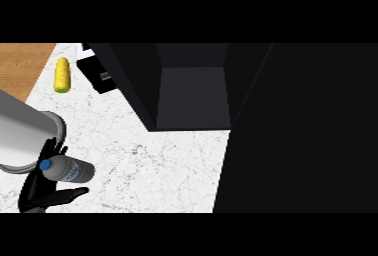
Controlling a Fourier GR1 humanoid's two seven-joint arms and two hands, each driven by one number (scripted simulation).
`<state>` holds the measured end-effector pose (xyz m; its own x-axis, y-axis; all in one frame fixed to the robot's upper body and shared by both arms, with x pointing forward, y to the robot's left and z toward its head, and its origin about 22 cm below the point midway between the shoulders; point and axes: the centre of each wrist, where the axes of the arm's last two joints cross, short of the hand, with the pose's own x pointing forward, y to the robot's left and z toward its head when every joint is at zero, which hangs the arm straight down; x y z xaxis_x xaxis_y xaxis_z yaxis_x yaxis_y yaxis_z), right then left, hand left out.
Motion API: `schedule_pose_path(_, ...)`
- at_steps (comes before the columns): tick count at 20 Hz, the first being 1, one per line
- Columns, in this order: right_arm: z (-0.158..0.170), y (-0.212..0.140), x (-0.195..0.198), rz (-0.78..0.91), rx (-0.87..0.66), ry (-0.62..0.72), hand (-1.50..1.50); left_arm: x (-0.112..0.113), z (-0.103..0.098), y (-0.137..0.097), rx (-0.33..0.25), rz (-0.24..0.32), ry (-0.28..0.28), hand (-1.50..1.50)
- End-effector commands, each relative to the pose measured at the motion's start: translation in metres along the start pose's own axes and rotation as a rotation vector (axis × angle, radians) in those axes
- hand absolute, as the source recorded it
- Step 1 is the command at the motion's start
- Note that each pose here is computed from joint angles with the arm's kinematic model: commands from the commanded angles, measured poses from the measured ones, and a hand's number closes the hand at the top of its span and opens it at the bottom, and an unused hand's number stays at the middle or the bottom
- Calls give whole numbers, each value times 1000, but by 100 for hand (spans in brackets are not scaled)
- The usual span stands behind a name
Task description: Pick up the bottled water, place it into the cabinet and close the cabinet
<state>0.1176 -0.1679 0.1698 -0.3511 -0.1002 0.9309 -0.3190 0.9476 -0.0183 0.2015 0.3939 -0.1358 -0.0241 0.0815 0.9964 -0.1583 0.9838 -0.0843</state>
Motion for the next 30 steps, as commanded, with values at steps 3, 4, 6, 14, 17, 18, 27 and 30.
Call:
schedule_pose_path(3,9,-10,25,72,-33,-43,-150,1,-16,-7,-18,42,-78,-150)
schedule_pose_path(4,14,-6,30,87,-26,-47,-150,-7,-12,-16,-5,74,-96,-150)
schedule_pose_path(6,1,-5,25,57,-38,-68,-150,-2,-11,-3,-40,94,-86,150)
schedule_pose_path(14,3,-9,14,73,-2,-45,-150,-4,-24,-34,-185,-99,-199,150)
schedule_pose_path(17,10,-6,25,64,-26,-35,-150,-5,-33,-59,-196,-135,-257,150)
schedule_pose_path(18,10,-12,29,30,-38,-57,-150,11,-48,-46,-166,-173,-278,150)
schedule_pose_path(27,4,7,21,39,-49,-47,-150,-2,-61,-180,-230,-83,-336,150)
schedule_pose_path(30,6,1,21,33,-15,-38,-150,10,-68,-204,-285,-9,-289,150)
